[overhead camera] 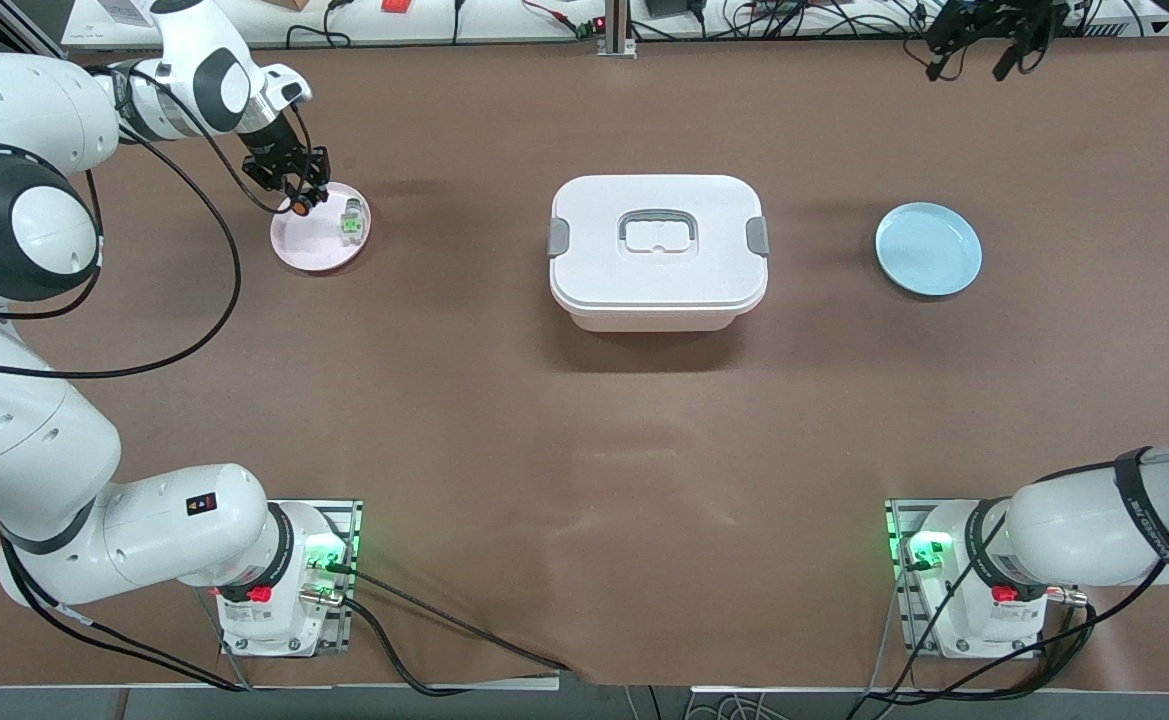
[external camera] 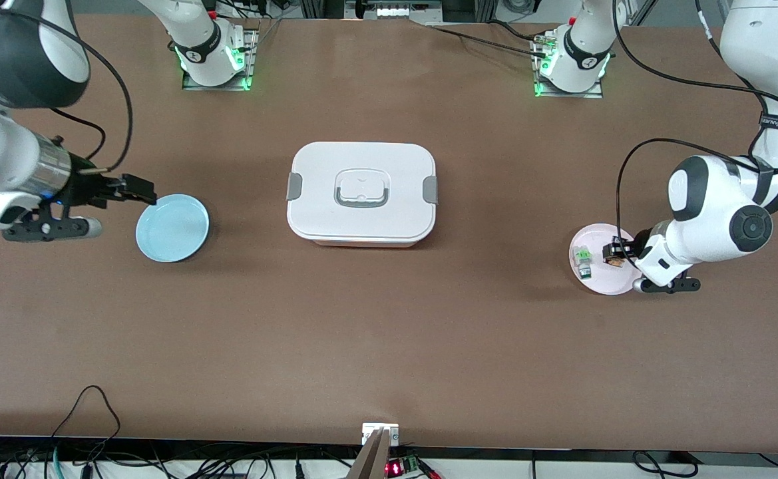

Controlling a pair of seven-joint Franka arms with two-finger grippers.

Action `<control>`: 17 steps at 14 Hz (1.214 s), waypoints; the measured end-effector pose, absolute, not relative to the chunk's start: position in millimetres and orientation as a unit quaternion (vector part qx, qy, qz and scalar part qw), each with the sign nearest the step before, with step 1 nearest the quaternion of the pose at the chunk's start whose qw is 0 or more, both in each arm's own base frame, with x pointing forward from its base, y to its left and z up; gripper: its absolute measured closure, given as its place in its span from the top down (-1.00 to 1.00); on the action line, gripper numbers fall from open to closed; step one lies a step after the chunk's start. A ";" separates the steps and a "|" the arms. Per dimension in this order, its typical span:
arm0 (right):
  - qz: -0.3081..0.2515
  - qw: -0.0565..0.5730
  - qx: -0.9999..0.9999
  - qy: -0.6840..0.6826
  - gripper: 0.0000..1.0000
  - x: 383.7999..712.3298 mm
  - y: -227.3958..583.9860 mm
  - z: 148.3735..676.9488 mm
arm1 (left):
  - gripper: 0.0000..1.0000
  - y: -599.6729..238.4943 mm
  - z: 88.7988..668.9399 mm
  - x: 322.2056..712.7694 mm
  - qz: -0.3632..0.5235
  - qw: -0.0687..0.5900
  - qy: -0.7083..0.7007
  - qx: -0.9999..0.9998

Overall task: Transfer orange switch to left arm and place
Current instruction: 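Carry the switch with the left gripper over the white plate, then lower the switch onto the white plate with the left gripper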

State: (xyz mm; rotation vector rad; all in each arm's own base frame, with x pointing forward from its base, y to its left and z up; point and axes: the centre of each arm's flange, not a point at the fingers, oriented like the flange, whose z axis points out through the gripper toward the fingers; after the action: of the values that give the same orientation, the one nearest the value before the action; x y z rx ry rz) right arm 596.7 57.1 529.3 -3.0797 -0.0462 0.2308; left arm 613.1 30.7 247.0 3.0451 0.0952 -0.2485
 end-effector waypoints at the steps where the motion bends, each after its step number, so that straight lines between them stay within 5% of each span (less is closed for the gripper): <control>1: 0.072 0.025 -0.997 -0.010 1.00 591.9 53.1 539.0 | -0.02 33.7 242.6 613.4 -0.080 0.043 0.030 0.995; 15: 0.036 0.020 -0.999 0.011 1.00 550.6 34.8 615.1 | -0.01 41.9 205.3 612.6 -0.083 0.030 0.017 0.996; 17: 0.035 0.020 -0.999 0.011 1.00 550.8 34.6 615.3 | 0.28 41.8 202.9 610.4 -0.086 0.030 0.017 0.996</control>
State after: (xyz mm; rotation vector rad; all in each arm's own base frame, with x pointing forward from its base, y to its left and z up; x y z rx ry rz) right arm 550.8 34.6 615.3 -3.1002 0.0333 0.1097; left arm 610.4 41.8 202.9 3.0690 0.0534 -0.2653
